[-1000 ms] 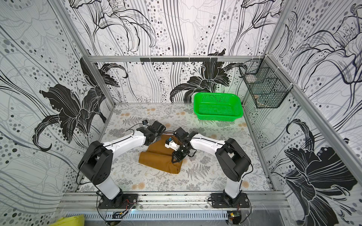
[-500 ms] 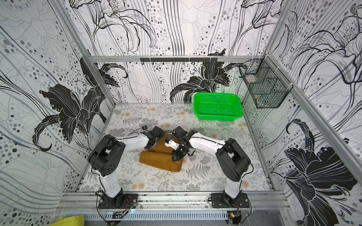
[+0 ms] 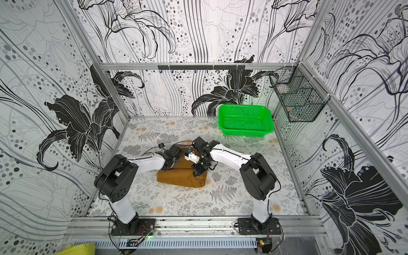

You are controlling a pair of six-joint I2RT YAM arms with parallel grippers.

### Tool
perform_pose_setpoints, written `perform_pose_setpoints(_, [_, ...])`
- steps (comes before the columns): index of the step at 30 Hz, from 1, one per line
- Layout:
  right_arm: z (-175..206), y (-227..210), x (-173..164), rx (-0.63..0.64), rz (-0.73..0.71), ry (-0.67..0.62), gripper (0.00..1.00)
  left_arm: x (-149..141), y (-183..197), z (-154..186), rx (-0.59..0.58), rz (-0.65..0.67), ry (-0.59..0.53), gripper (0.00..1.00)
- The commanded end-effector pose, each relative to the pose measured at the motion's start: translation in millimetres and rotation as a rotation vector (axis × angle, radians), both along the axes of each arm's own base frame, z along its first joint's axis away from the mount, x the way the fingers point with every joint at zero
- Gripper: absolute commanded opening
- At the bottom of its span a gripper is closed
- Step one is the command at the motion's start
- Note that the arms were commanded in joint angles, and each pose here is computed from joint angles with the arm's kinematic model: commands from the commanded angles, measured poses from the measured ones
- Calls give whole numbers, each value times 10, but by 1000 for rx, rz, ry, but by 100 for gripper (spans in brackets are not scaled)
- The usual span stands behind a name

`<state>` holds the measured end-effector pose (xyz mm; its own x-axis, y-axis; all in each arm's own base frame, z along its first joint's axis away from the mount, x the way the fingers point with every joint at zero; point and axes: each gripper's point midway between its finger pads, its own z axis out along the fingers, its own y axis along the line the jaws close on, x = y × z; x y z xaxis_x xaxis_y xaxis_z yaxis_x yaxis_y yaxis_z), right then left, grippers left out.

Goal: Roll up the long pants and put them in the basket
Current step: Roll the long pant at the center of the board.

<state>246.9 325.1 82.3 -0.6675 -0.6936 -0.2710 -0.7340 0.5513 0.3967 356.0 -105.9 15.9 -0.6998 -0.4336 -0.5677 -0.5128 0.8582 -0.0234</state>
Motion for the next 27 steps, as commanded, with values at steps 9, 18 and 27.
perform_pose_setpoints(9, [-594, -75, 425, 49, -119, 164, 0, -42, -52, 1, 30, -74, 96, 0])
perform_pose_setpoints(18, [-1069, -147, 323, -24, -123, 274, 0, 251, 65, 745, 131, -54, -60, 0])
perform_pose_setpoints(27, [-1368, -296, 231, -143, -162, 351, 0, -158, 356, 1810, 145, -31, -242, 0])
